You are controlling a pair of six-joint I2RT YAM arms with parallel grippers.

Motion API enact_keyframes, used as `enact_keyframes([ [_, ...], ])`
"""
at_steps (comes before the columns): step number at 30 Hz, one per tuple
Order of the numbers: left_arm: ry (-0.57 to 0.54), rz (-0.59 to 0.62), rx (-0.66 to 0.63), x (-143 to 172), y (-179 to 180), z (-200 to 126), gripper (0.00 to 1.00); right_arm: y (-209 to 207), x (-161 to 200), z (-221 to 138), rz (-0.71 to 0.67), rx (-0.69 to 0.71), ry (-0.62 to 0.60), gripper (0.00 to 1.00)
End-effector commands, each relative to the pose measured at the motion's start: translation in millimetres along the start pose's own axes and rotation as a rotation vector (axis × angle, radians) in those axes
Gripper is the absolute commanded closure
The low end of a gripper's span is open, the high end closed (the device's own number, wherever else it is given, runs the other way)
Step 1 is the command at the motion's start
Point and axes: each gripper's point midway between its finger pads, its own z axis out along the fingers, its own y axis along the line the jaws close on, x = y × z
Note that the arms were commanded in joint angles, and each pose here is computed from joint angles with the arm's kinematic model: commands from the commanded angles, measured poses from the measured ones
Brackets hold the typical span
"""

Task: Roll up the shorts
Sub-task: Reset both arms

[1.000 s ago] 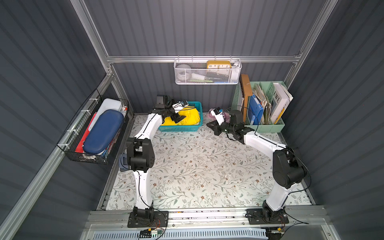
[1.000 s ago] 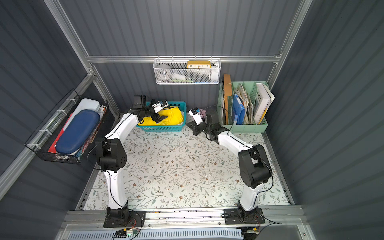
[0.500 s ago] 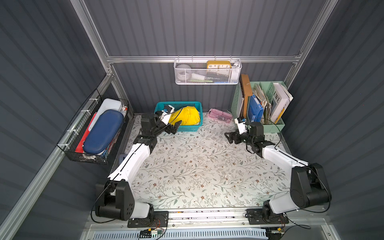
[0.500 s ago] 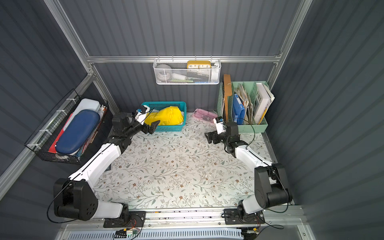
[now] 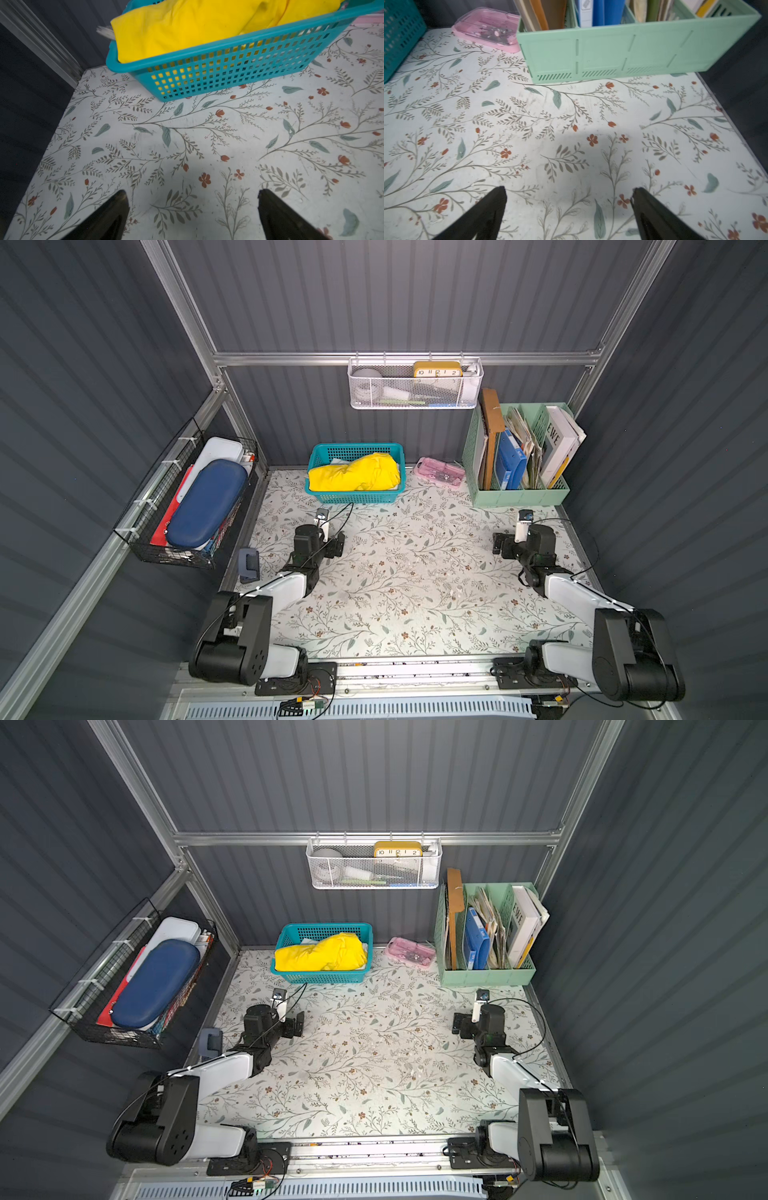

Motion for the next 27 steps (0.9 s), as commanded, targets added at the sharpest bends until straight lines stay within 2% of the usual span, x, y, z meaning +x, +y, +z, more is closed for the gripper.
enact_keyframes([
  [1,-0.076,0.009,-0.012,4,-1,6,0.0,-11,-29,-3,0.043,0.029,-0.164,0.01],
  [2,-0.082,0.01,-0.008,11,-3,9,0.0,-11,-30,-2,0.043,0.027,-0.173,0.01],
  [3,-0.111,0.022,-0.026,8,0,10,0.0,-11,-30,0,0.041,0.024,-0.17,0.01],
  [5,-0.145,0.012,0.025,1,-5,11,0.0,-11,-32,4,0.036,0.021,-0.168,0.01],
  [8,-0.164,0.001,0.026,7,-3,16,0.0,-15,-32,11,0.043,0.034,-0.134,0.01],
  [9,-0.134,-0.035,0.036,13,0,16,0.0,-15,-33,13,0.042,0.036,-0.126,0.01],
  [13,-0.211,-0.029,0.05,15,5,14,0.0,-20,-34,9,0.044,0.064,-0.149,0.01],
  [14,-0.151,-0.071,0.073,21,4,18,0.0,-23,-33,9,0.05,0.078,-0.153,0.01],
  [16,-0.16,-0.098,0.051,19,12,21,0.0,-24,-34,8,0.052,0.081,-0.155,0.01],
  [17,-0.124,-0.113,0.058,24,13,23,0.0,-24,-34,9,0.051,0.08,-0.154,0.01],
  [27,-0.132,-0.119,0.056,22,14,23,0.0,-21,-33,-3,0.065,0.062,-0.205,0.01],
])
